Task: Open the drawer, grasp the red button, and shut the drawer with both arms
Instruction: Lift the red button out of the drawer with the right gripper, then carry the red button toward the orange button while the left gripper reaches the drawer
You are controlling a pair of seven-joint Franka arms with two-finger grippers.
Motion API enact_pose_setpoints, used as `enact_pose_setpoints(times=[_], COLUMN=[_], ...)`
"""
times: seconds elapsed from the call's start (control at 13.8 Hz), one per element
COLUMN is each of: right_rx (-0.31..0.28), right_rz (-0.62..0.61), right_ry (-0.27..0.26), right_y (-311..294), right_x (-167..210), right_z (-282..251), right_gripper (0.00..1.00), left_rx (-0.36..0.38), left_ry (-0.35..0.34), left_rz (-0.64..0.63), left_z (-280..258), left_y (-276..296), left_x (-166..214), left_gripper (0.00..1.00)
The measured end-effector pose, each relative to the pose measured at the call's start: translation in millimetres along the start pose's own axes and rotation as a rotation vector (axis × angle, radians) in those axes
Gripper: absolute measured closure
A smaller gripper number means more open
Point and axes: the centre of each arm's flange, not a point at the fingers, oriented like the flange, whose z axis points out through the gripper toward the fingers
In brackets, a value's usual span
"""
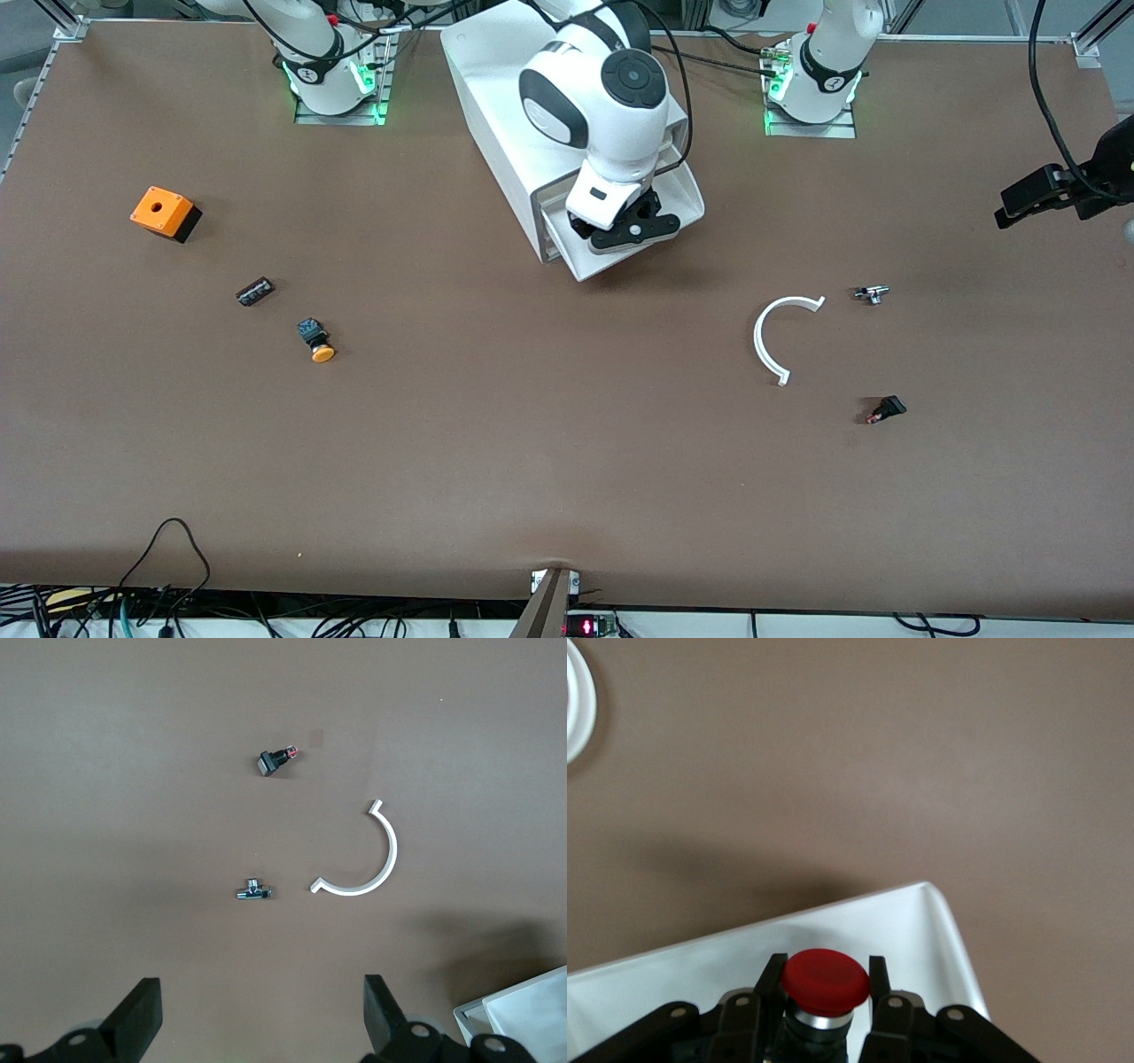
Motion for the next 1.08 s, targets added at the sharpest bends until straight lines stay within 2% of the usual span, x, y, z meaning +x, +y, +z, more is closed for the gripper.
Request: enact_pose_setpoints(times=[0.07, 0.22, 0.58, 0.72, 0.94, 1.08], right_rx=[0.011, 0.030, 0.074, 0.080, 0.064, 0.050], right_rz=[-0.012, -0.055, -0.184, -0.220, -0.250, -0.253], right_ry=[0.012, 0.001, -0.093, -0.151, -0.226, -0.254], right_y=[18.0, 69.5, 251.2, 315.9, 386.5, 423.3], right_x=[11.8, 35.6, 82.4, 88.4, 88.4, 79.9], right_z=[-16.8, -46.2, -88.9, -82.3, -44.4, -11.1], right_gripper=[0.59, 0.59, 0.59, 0.59, 0.59, 0.59], left_rx=[0.000, 0.000, 0.003, 0.007, 0.009, 0.009], left_ry=[0.000, 0.000, 0.000, 0.001, 0.001, 0.002], left_rz=[-0.001, -0.002, -0.004, -0.004, -0.004, -0.004], left_z=[0.0, 0.0, 0.0, 0.0, 0.0, 0.2], left_y=[-0.5, -1.3, -2.4, -2.8, -3.1, -3.0], left_x=[0.0, 0.1, 0.2, 0.3, 0.3, 0.4], left_gripper=[0.00, 0.00, 0.00, 0.00, 0.00, 0.00])
